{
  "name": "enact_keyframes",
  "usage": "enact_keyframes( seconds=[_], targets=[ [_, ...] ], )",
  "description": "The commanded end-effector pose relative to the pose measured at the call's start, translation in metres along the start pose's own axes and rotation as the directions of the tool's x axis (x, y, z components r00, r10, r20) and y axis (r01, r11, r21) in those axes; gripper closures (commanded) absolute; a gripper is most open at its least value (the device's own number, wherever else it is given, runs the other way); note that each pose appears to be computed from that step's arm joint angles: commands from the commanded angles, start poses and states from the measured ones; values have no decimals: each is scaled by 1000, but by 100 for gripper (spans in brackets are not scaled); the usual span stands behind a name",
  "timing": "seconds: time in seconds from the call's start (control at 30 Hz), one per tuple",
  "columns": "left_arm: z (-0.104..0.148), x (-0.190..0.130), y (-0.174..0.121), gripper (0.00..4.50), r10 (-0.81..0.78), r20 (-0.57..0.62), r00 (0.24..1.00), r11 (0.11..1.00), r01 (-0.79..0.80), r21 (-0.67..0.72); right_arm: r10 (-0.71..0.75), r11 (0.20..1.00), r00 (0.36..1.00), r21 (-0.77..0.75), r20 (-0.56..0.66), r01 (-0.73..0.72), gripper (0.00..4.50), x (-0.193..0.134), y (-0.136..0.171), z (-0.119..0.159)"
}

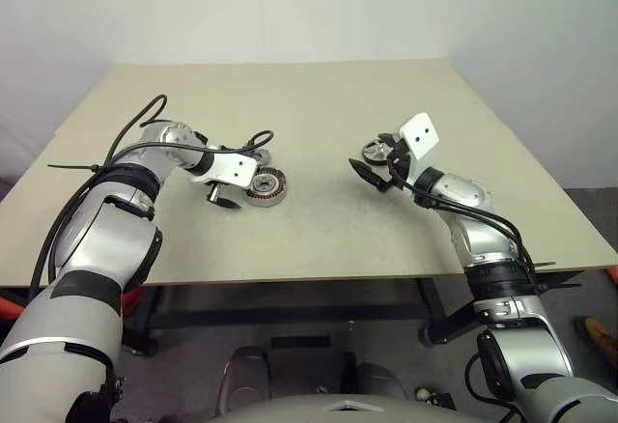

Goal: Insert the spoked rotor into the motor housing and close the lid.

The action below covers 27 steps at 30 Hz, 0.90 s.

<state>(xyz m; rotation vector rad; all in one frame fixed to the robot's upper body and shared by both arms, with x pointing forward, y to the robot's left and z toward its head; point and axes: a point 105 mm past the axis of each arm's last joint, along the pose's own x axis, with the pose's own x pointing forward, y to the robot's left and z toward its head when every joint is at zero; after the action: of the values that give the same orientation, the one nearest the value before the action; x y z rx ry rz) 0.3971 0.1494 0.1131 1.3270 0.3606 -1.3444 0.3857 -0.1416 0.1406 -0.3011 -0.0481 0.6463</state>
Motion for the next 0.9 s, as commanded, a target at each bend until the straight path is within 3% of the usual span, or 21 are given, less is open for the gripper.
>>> enact_keyframes(
  seconds=[0.03, 0.77, 0.9],
  targets=[
    [10, -13, 19, 0, 41, 5, 999, 998, -41, 45, -32, 999, 997, -23, 76, 34, 6, -2, -7, 22],
    [4, -9, 15, 0, -42, -110, 993, 995, 51, 80, -130, 991, 982, 12, 138, 130, 6, 1, -8, 30],
    [7, -7, 16, 91, -45, -105, 993, 995, 54, 85, -139, 990, 980, 12, 140, 139, 0, 0, -10, 32]
  ],
)
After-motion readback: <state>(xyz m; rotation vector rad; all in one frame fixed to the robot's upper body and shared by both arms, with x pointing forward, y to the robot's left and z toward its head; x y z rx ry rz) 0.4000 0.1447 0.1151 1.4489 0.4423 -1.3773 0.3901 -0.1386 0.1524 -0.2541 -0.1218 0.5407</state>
